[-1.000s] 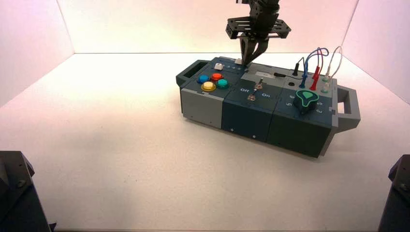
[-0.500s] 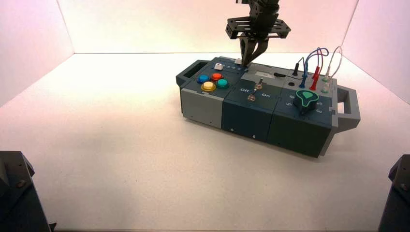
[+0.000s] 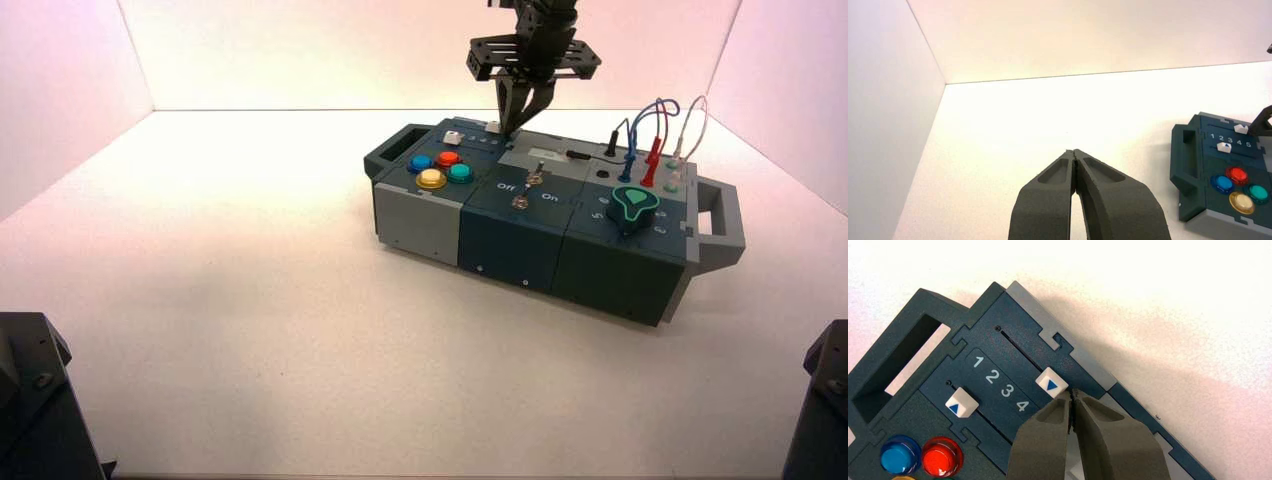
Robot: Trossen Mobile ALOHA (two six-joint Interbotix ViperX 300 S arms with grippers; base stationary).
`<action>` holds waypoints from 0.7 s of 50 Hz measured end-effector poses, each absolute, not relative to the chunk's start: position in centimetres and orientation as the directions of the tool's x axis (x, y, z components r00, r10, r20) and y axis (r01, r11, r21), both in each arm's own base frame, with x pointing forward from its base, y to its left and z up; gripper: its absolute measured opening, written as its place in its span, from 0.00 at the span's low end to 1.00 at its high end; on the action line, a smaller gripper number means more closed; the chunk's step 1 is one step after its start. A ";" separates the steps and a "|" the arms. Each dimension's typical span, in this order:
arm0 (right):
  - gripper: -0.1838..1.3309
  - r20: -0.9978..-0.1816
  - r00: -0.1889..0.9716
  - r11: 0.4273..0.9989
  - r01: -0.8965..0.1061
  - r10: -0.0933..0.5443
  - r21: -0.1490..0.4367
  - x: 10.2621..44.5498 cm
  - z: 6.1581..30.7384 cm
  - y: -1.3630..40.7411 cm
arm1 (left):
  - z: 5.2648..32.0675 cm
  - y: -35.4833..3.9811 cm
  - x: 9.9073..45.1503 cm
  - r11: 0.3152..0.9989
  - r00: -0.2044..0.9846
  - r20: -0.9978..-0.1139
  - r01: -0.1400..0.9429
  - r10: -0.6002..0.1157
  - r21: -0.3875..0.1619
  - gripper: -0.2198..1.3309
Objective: Move the top slider to position 4.
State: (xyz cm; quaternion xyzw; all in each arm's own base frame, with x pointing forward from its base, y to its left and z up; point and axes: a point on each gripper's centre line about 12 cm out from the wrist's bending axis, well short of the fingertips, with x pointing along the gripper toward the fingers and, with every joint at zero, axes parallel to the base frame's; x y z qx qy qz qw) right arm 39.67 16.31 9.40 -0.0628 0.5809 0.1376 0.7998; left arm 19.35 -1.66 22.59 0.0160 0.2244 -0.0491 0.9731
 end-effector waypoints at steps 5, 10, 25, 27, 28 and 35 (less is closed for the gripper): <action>0.04 -0.948 0.282 0.954 -0.293 0.145 0.059 39.7 9.3 16.3 | 22.7 -1.7 19.4 0.995 0.895 -0.437 0.103 -0.088 0.009 0.04; 0.04 -0.949 0.279 0.954 -0.293 0.144 0.059 39.8 9.3 16.3 | 22.6 -1.7 19.3 0.995 0.895 -0.437 0.104 -0.090 0.009 0.04; 0.04 -0.952 0.272 0.954 -0.294 0.142 0.058 39.9 9.2 16.4 | 22.6 -1.7 19.3 0.995 0.895 -0.437 0.104 -0.090 0.009 0.04; 0.04 -0.951 0.273 0.954 -0.294 0.142 0.058 39.9 9.2 16.4 | 22.6 -1.7 19.3 0.994 0.894 -0.440 0.104 -0.090 0.009 0.04; 0.04 -0.951 0.273 0.954 -0.294 0.142 0.058 39.9 9.2 16.4 | 22.6 -1.7 19.3 0.995 0.894 -0.440 0.103 -0.088 0.009 0.04; 0.04 -0.952 0.272 0.954 -0.294 0.142 0.058 39.9 9.2 16.4 | 22.6 -1.7 19.3 0.995 0.895 -0.437 0.104 -0.090 0.009 0.04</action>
